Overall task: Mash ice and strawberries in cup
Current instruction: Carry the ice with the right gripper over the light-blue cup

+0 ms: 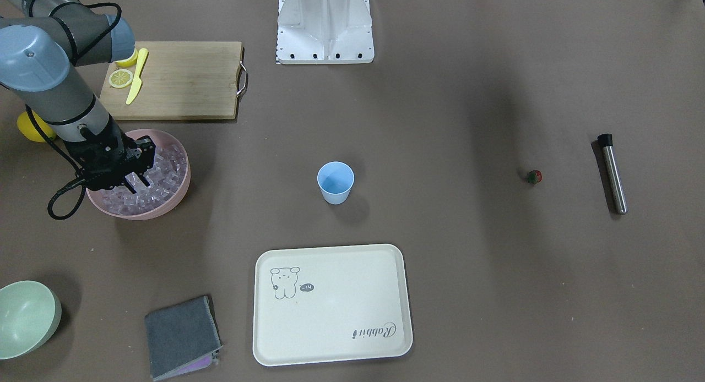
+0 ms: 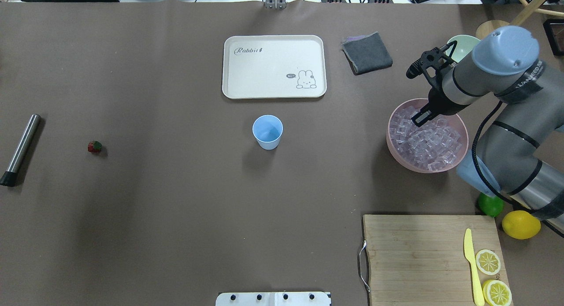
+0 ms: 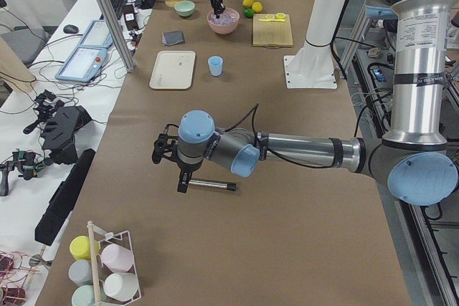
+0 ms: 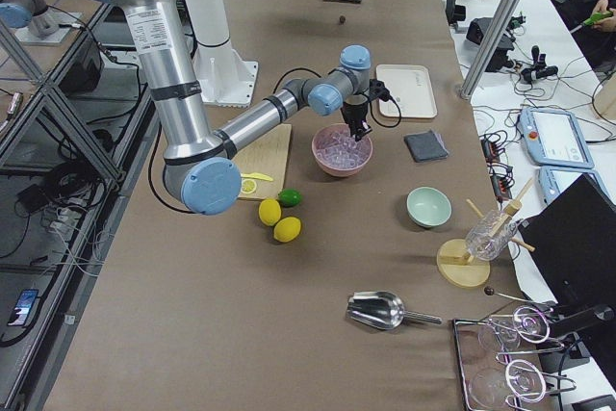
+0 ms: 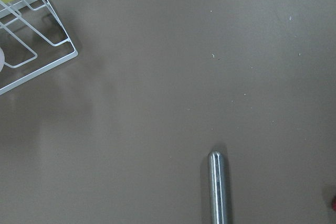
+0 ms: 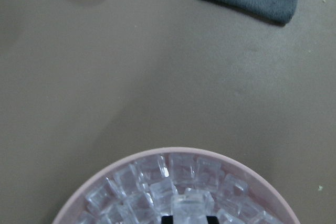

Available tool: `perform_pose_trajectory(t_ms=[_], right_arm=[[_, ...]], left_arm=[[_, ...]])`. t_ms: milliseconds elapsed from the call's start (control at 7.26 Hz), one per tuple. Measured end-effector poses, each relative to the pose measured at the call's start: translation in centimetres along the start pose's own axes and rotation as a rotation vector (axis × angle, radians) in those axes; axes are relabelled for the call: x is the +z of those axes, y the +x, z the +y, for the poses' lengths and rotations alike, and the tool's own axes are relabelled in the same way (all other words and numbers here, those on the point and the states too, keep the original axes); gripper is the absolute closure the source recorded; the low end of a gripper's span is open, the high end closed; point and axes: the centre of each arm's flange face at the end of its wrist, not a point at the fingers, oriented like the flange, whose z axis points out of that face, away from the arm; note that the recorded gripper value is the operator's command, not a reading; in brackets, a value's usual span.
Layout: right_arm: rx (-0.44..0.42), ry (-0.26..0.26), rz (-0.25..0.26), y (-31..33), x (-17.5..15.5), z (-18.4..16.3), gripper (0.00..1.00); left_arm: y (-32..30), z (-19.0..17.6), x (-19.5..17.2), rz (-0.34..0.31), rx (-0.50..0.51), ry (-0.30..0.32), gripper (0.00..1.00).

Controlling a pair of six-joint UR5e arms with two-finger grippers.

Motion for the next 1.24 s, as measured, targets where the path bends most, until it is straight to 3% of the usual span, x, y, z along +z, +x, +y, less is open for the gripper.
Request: perform_pose_trajectory(t_ms=[551,826,1239], right_arm=[[0.209,0.061,-0.060,-8.9,-1.4,-4.7,0.76],[0.324,0.076,-0.049,-16.3,-2.5,-8.3,0.75],[0.431,0.104,-0.017,-26.7,-2.7,-12.4,0.75]], left_arm=[[-0.1,0.2,0.0,0.000,-0.001,-0.001,0.03],[0.1,0.5,-0.2,0.001,0.003,0.001,0.03],[0.2,0.4,-0.3,0.001,0.004,0.003,0.03]])
